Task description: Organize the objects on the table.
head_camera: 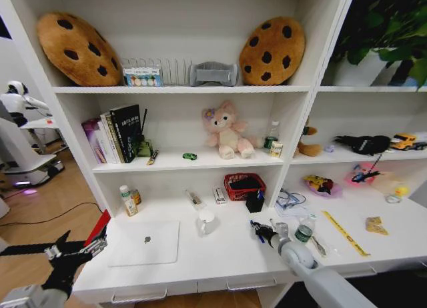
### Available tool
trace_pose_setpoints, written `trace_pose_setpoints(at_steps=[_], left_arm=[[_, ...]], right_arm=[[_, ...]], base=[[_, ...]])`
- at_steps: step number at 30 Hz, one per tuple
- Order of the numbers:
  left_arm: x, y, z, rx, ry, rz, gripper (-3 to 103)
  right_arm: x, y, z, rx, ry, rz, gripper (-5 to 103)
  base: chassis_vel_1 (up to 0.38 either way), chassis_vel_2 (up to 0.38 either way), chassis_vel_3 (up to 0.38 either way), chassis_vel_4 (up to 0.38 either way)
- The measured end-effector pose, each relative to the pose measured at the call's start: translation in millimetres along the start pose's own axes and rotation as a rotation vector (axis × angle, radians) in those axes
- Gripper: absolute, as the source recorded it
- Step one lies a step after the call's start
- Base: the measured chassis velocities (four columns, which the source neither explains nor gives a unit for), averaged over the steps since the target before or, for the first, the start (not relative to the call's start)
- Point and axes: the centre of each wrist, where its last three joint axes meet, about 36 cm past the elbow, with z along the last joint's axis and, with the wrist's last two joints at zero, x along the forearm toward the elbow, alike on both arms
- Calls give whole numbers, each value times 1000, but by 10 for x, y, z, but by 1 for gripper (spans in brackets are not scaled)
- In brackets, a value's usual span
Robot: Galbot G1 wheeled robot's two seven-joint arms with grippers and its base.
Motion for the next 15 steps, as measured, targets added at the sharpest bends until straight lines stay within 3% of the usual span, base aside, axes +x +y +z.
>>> trace_pose_setpoints(at_steps=[4,5,6,8,9,10,15], left_arm=[[0,0,0,0,0,0,100],[0,0,0,0,0,0,100],[0,0,0,0,0,0,100],[0,0,0,0,0,0,100],[0,0,0,0,0,0,100],[0,0,0,0,0,0,100],[0,0,0,0,0,0,100]], right_arm=[[2,-6,-9,-1,-10,-6,12],[25,-44,-83,-4,-109,-66,12],[25,-44,-83,-4,-109,-66,12],[24,-165,-268,68,-334,-157,12],[24,-165,-268,68,-334,-157,12],[-114,-334,-469,100,-510,-131,12],[-510,-525,-488,128,-581,-42,12]], base=[[0,0,0,0],[0,0,0,0],[0,0,0,0],[0,0,0,0],[0,0,0,0],[0,0,0,0],[0,0,0,0]])
